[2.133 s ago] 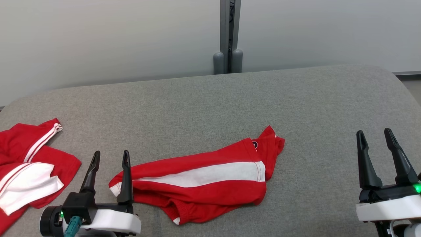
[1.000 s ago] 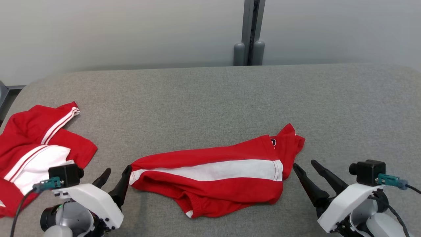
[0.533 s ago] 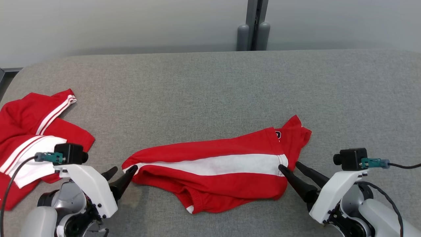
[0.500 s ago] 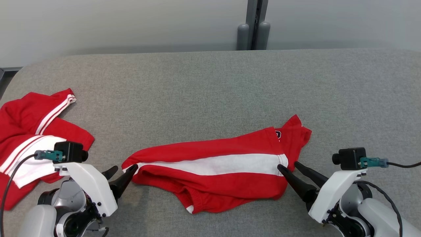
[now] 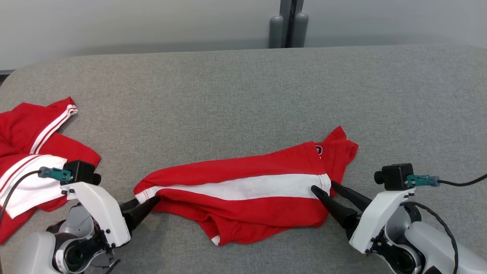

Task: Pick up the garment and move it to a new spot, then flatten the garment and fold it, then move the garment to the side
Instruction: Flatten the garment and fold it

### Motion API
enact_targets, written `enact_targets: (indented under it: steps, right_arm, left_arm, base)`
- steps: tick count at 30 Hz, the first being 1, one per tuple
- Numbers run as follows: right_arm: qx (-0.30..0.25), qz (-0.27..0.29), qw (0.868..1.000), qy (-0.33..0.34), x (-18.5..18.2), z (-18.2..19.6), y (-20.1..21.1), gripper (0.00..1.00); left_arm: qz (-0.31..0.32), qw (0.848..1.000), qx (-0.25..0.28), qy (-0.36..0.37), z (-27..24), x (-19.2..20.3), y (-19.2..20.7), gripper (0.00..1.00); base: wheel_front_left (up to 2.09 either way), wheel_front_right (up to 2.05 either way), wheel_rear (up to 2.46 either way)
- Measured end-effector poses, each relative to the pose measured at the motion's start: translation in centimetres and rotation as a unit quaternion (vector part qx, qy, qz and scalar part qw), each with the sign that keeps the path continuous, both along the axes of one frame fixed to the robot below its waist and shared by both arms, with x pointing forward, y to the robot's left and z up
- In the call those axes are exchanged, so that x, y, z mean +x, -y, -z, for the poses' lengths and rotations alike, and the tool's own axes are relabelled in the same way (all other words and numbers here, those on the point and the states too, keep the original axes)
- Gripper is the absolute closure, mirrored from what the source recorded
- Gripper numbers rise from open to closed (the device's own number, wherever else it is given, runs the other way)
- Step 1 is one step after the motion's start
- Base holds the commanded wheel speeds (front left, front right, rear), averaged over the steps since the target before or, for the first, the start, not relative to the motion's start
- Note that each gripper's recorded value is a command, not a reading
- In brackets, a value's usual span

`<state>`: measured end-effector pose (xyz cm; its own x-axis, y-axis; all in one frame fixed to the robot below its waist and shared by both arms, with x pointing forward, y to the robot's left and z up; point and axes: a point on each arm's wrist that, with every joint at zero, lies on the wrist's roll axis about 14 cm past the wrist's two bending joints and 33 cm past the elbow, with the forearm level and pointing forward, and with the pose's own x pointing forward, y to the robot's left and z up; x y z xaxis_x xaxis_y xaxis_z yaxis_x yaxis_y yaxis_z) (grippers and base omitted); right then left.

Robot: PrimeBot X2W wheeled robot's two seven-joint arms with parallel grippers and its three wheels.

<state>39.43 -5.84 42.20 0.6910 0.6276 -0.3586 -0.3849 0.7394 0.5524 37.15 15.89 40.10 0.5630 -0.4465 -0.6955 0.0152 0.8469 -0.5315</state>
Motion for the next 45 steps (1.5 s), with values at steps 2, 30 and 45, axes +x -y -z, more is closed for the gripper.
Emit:
enact_targets:
  steps: [2,30,45]
  right_arm:
    - [-0.003,-0.004,1.000,0.003,0.0,0.0,0.0,0.00]
    - [0.018,0.000,0.999,0.044,0.1,-1.6,-0.2,1.00]
    - [0.068,0.039,0.991,0.104,-0.1,-6.3,1.8,1.00]
  left_arm:
    - [0.002,1.000,-0.009,0.004,-0.2,0.3,0.5,0.00]
    - [0.011,0.999,-0.028,0.026,-1.5,0.6,1.1,1.00]
    - [0.038,0.992,-0.016,0.121,-6.3,0.8,1.9,1.00]
  base:
    - [0.00,0.00,0.00]
    - [0.00,0.00,0.00]
    - [0.00,0.00,0.00]
